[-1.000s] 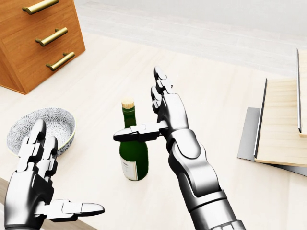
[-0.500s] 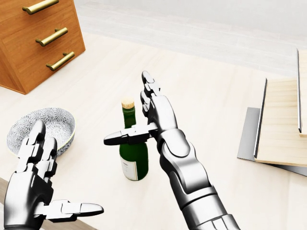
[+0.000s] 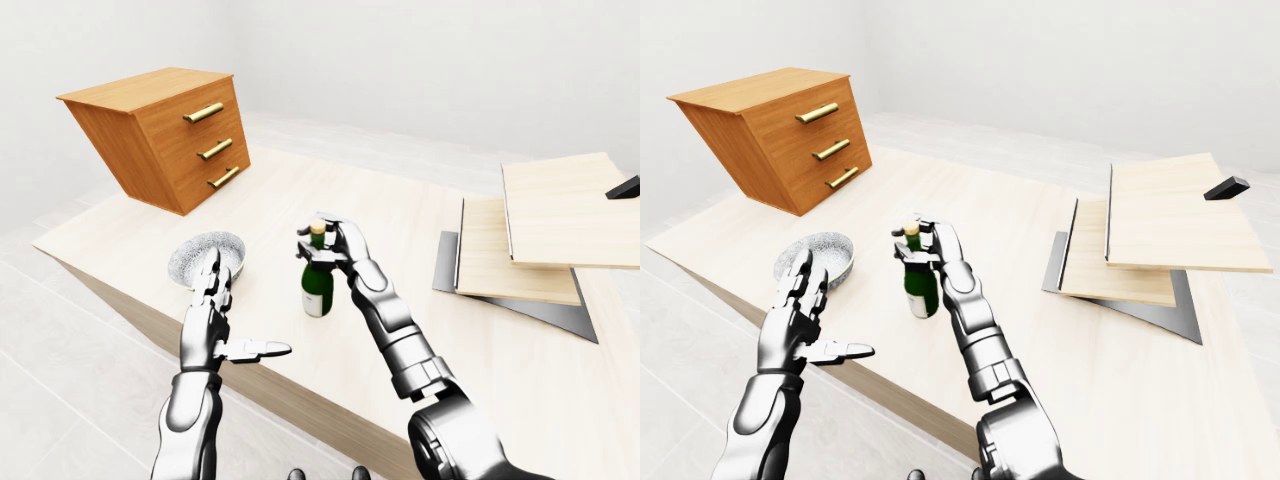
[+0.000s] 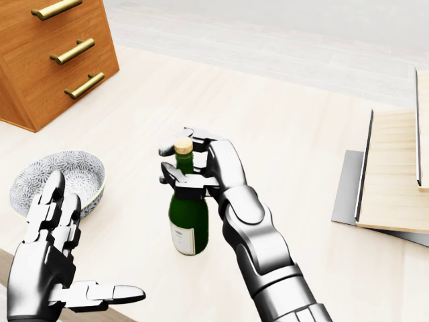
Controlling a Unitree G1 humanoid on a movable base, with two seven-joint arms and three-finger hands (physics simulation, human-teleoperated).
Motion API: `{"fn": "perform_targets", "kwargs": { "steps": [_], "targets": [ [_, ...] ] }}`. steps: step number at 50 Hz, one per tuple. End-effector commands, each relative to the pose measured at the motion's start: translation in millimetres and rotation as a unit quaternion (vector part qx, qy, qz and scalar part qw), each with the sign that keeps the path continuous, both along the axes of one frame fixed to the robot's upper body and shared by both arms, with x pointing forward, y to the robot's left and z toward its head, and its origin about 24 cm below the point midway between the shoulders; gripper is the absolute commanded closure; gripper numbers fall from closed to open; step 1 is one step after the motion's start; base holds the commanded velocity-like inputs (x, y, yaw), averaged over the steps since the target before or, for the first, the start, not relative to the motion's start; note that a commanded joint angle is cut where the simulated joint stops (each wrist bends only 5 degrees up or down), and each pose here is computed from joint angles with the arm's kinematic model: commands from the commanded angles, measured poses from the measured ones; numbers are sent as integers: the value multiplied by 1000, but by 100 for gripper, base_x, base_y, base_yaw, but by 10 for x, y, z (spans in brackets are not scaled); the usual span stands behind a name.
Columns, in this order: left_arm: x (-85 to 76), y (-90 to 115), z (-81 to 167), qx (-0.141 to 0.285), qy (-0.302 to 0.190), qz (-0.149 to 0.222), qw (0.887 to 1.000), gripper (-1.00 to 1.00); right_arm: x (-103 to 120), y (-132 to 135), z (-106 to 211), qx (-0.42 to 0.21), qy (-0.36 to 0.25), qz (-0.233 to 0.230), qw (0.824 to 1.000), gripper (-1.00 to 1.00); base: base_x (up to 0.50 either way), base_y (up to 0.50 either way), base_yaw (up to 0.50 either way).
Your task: Put the wine bottle on the wine rack.
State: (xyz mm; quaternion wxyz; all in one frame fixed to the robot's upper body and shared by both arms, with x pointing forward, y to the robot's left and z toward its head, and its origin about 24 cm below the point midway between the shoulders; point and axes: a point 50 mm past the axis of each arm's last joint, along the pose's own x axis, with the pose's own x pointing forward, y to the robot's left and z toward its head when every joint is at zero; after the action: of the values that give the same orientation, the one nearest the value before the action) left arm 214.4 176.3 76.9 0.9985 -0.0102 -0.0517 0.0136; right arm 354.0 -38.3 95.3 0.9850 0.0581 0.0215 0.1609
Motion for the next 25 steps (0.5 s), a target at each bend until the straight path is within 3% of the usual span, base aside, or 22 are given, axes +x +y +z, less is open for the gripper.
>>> {"fn": "perform_targets", "kwargs": {
  "steps": [1, 11, 25],
  "targets": [
    [-3, -5, 2, 0, 0, 0, 1000, -100, -12, -7, -25, 2, 3, 1, 1000, 57, 0, 0, 0],
    [-7, -4, 10, 1, -1, -1, 1000, -100, -21, -12, -20, 3, 0, 1, 1000, 100, 0, 0, 0],
    [-1, -2, 13, 1, -1, -2, 1000, -100, -22, -46, -1, 4, -5, -5, 1000, 100, 0, 0, 0]
  ]
}}
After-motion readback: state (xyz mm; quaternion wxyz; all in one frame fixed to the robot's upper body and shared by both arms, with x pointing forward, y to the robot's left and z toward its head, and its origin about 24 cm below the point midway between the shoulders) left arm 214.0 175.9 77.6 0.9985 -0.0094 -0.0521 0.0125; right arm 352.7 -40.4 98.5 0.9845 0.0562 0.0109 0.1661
